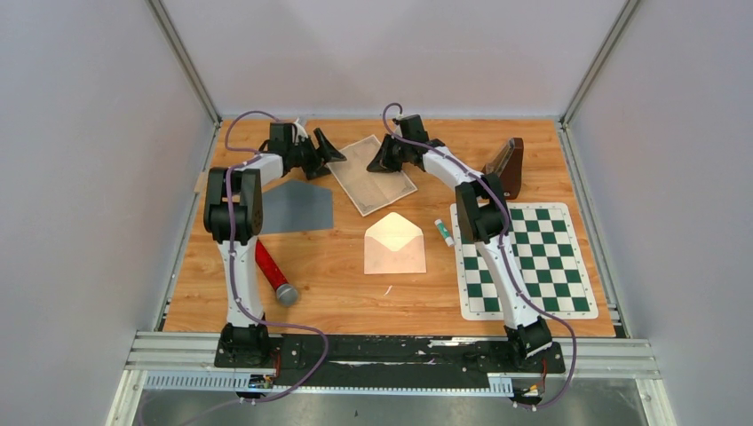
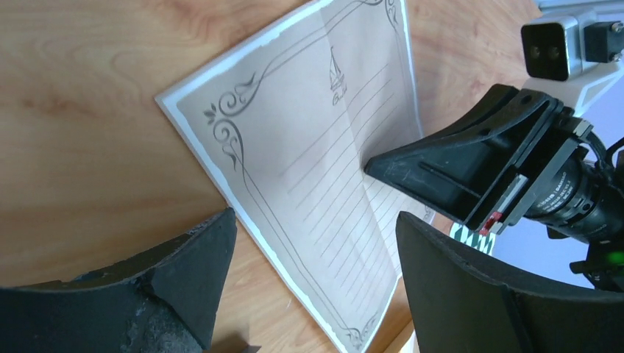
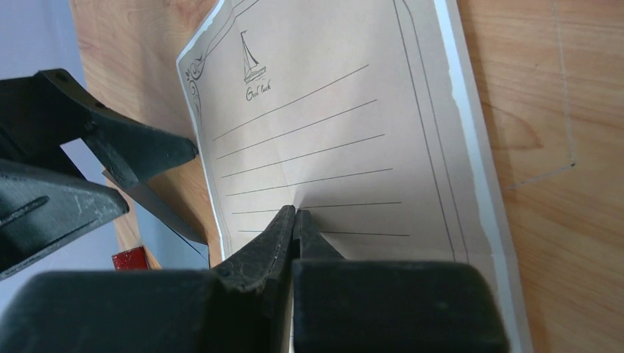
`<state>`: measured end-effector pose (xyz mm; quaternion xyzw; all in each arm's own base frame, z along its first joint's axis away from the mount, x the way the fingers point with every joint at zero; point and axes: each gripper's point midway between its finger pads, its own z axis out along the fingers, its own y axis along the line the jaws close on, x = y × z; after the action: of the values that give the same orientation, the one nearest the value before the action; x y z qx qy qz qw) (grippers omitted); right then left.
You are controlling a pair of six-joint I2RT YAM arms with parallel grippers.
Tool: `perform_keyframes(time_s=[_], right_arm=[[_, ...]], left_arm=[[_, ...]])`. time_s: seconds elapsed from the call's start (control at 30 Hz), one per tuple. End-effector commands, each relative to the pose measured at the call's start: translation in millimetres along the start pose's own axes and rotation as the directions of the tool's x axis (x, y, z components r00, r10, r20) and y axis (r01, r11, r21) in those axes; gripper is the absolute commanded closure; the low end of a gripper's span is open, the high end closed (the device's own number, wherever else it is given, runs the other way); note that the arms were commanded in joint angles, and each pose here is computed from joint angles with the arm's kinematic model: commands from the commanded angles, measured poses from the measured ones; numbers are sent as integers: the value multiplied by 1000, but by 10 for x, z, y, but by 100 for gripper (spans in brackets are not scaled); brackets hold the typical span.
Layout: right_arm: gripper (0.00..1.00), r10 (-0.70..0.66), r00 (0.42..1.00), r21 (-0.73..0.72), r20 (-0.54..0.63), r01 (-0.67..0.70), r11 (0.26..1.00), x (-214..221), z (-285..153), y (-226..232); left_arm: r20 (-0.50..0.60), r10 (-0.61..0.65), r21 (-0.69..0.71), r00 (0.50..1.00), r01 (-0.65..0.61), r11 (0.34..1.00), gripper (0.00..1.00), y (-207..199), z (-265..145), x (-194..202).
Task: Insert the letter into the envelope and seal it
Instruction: Pick up the letter from the center of the board.
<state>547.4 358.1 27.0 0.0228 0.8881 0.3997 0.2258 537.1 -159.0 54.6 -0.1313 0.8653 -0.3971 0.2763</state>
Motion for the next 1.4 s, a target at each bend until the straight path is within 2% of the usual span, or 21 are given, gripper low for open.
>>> perform_keyframes(time_s=[0.0, 0.07, 0.23, 0.43, 0.6, 0.8, 0.97, 1.1, 1.37], right_arm=[[100, 22, 998, 87, -56, -17, 996, 208, -3, -233], [100, 25, 998, 90, -57, -20, 996, 212, -4, -249], [100, 33, 997, 95, -64, -27, 995, 249, 10, -276], [100, 46, 995, 98, -84, -38, 994, 325, 13, -308], [100, 49, 995, 92, -92, -40, 995, 342, -4, -295], [100, 44, 995, 83, -89, -37, 996, 320, -18, -268], [100, 38, 997, 86, -68, -32, 996, 247, -27, -258], [100, 64, 997, 116, -49, -58, 992, 220, -5, -357], [100, 139, 990, 193, 11, -138, 971, 127, -13, -530]], left_arm=[[-32, -26, -40, 999, 25, 999, 12, 90, -114, 180], [-32, -20, -76, 999, 18, 997, 12, 120, -149, 185], [-42, -32, -62, 999, 30, 998, 12, 33, -212, 213], [-62, -85, -86, 994, 79, 993, 9, 192, -92, 343], [-60, -158, -1, 986, 158, 987, 8, 157, 50, 361], [-21, -197, 183, 980, 198, 963, 8, -175, 68, 167], [-38, -139, 83, 990, 142, 986, 10, -171, -127, 179], [-87, -127, -8, 988, 127, 992, 10, -139, -356, 364], [-137, -83, 6, 987, 85, 996, 10, -266, -459, 572]])
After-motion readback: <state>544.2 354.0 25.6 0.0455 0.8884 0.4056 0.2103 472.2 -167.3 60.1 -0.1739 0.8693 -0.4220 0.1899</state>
